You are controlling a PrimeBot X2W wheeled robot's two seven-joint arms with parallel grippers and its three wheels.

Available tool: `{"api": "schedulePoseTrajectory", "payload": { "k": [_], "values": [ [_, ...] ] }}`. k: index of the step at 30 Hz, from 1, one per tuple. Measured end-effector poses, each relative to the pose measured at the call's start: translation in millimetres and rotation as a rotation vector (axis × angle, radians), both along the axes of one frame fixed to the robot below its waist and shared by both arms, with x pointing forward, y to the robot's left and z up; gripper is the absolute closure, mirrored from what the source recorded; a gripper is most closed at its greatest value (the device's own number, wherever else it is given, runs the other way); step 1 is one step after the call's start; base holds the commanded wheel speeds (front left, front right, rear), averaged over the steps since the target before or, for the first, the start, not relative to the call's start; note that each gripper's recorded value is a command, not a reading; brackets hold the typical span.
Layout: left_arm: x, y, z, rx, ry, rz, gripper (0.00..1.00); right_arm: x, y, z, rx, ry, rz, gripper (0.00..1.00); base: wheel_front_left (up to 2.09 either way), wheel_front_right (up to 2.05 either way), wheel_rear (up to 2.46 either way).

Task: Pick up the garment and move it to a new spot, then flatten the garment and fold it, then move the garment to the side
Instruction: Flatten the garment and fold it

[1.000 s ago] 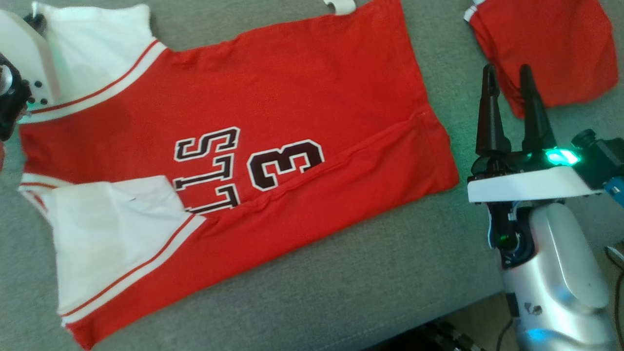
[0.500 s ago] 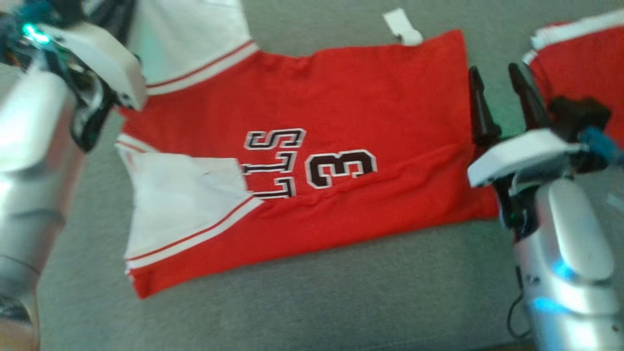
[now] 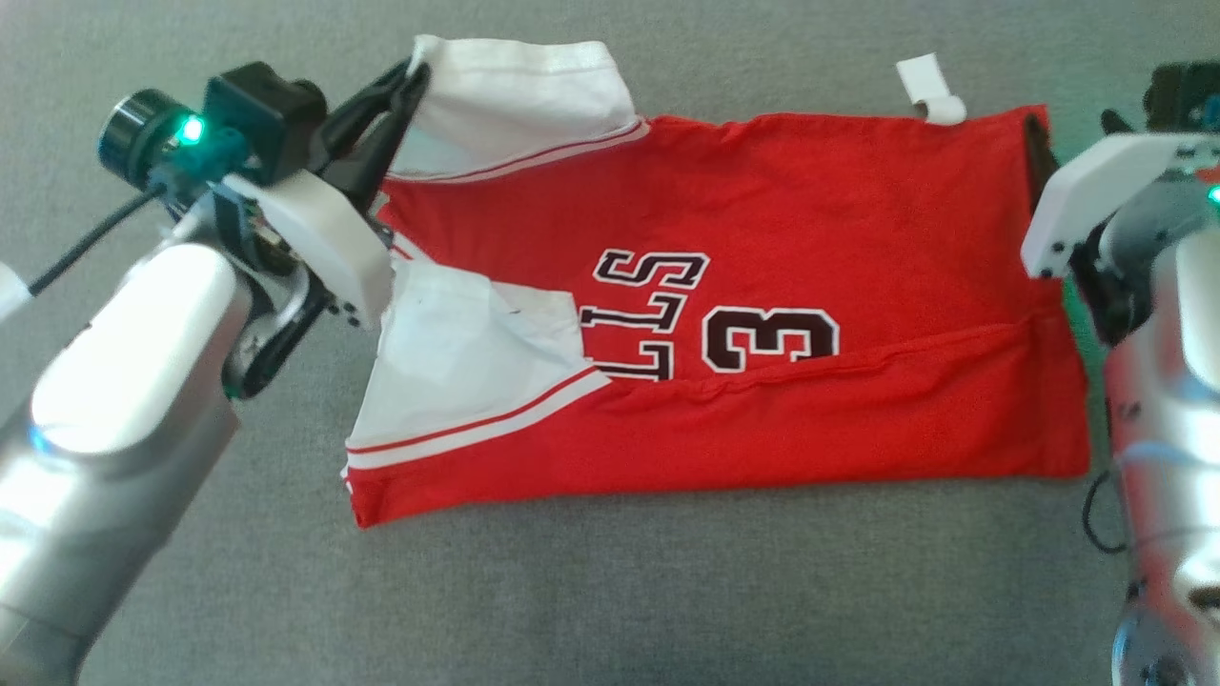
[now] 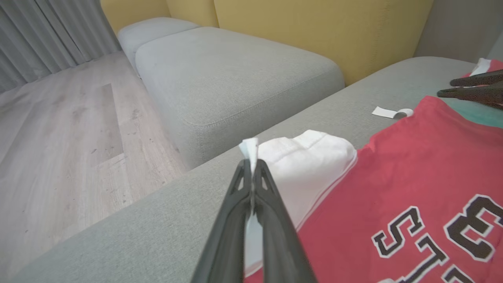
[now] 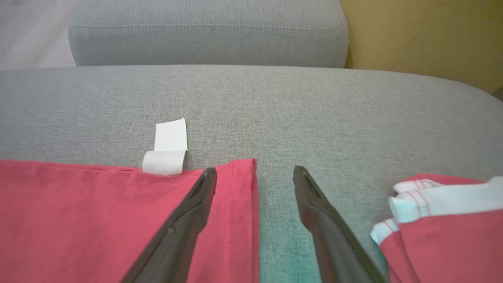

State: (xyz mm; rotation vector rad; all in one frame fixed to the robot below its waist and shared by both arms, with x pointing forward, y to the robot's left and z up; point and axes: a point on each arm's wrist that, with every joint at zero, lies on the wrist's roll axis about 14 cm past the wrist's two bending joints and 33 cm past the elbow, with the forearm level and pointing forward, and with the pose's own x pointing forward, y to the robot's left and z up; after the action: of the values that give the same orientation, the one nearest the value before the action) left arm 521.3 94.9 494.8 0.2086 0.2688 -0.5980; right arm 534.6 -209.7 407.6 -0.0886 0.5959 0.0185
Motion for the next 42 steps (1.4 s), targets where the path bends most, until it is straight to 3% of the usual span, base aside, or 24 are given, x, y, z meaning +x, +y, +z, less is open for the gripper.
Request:
{"api": "schedulePoseTrajectory", "payload": {
  "k": [13,14,15,23,33,42],
  "values": [
    [-9,-4,-14,-0.017,0.062,-0.010,1.00,20,0,-39,-0.056,0.132,0.008,0.00,0.00,0.00,0.00],
    [-9,-4,-14,-0.017,0.062,-0.012,1.00,22,0,-38,-0.058,0.135,0.010,0.25,0.00,0.00,0.00],
    [-9,-4,-14,-0.015,0.062,-0.012,1.00,22,0,-38,-0.061,0.132,0.013,0.99,0.00,0.00,0.00],
    [0,5,-4,-0.010,0.028,0.036,1.00,15,-2,-32,-0.022,0.091,-0.001,1.00,0.00,0.00,0.00],
    [25,31,6,-0.028,-0.028,0.149,1.00,43,4,35,0.102,-0.158,-0.029,1.00,0.00,0.00,0.00],
    [67,31,24,-0.007,-0.137,0.130,1.00,60,10,51,0.196,-0.258,-0.037,1.00,0.00,0.00,0.00]
  ]
}}
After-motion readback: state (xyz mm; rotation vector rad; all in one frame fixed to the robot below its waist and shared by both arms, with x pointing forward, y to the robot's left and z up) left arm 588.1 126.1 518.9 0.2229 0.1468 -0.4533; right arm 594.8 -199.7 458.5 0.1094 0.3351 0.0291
